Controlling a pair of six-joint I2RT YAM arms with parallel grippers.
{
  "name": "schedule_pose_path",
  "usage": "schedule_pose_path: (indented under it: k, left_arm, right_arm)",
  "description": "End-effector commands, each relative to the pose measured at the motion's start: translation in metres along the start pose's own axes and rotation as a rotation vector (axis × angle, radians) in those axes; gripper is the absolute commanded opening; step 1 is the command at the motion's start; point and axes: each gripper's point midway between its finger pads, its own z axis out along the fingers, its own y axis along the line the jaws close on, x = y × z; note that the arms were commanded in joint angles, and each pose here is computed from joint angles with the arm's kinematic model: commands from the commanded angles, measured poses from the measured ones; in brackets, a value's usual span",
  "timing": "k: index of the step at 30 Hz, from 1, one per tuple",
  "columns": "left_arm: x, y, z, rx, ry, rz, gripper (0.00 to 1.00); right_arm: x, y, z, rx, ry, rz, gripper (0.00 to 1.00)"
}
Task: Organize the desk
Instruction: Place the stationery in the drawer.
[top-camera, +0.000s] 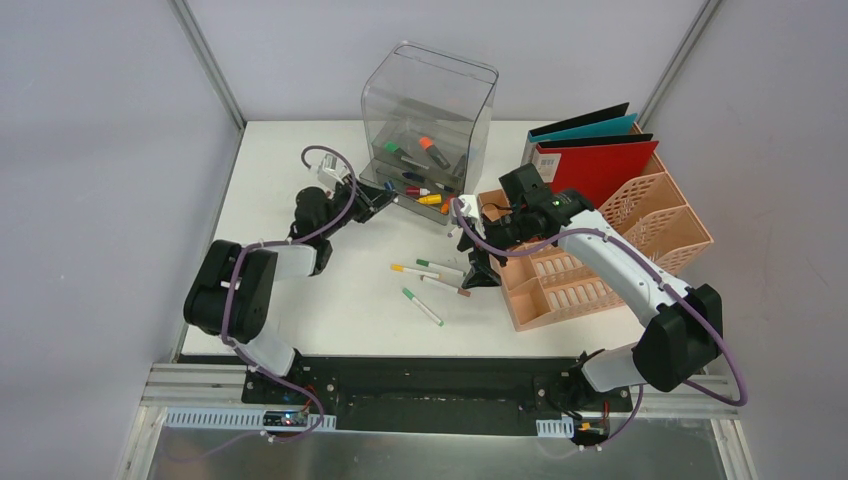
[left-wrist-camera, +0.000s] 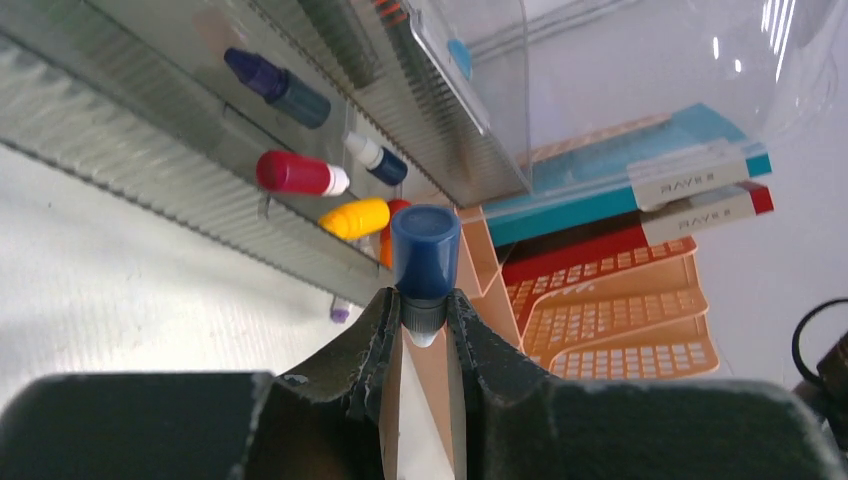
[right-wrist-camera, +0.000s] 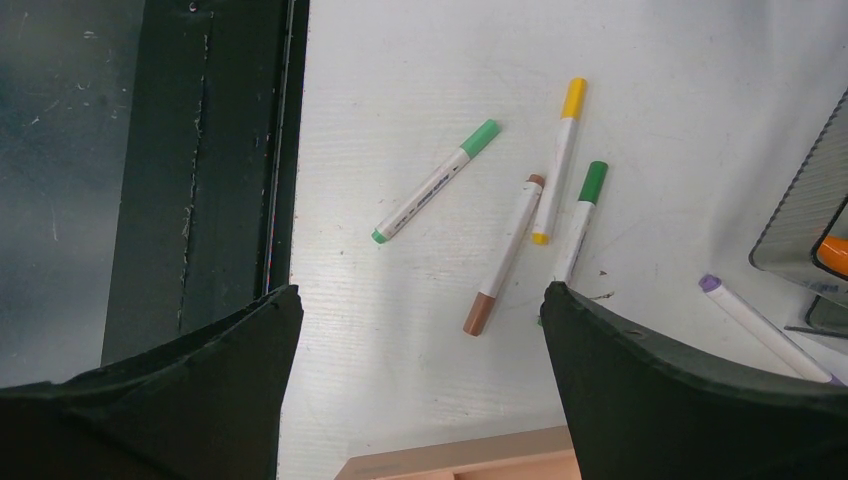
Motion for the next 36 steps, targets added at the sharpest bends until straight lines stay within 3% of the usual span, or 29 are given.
schedule_pose_path:
  k: [1, 9, 19, 27, 36]
  left_arm:
    - [-0.019, -0.015, 0.022, 0.021, -0.052, -0.004, 0.03]
    - [-0.027, -0.006, 0.053, -0.019, -0.072, -0.026, 0.14]
    - [-0.036, 0.009, 0.072, -0.086, -0.099, -0.043, 0.49]
    - [-0.043, -0.011, 0.062, -0.075, -0.101, 0.061, 0.51]
    - [-0.045, -0.034, 0.022, -0.077, -0.120, 0.272, 0.56]
  right_arm:
    - [-0.014, -0.003, -0.008, 0.023, -0.028, -0.069, 0.93]
    - [-0.014, -0.003, -0.009, 0.028, -0.027, -0.074, 0.93]
    - [-0.015, -0.002, -0.012, 0.038, -0.026, -0.087, 0.93]
    - [-0.016, -0.002, -0.013, 0.042, -0.028, -0.093, 0.93]
    - [-0.016, -0.002, -0.013, 0.043, -0.028, -0.094, 0.93]
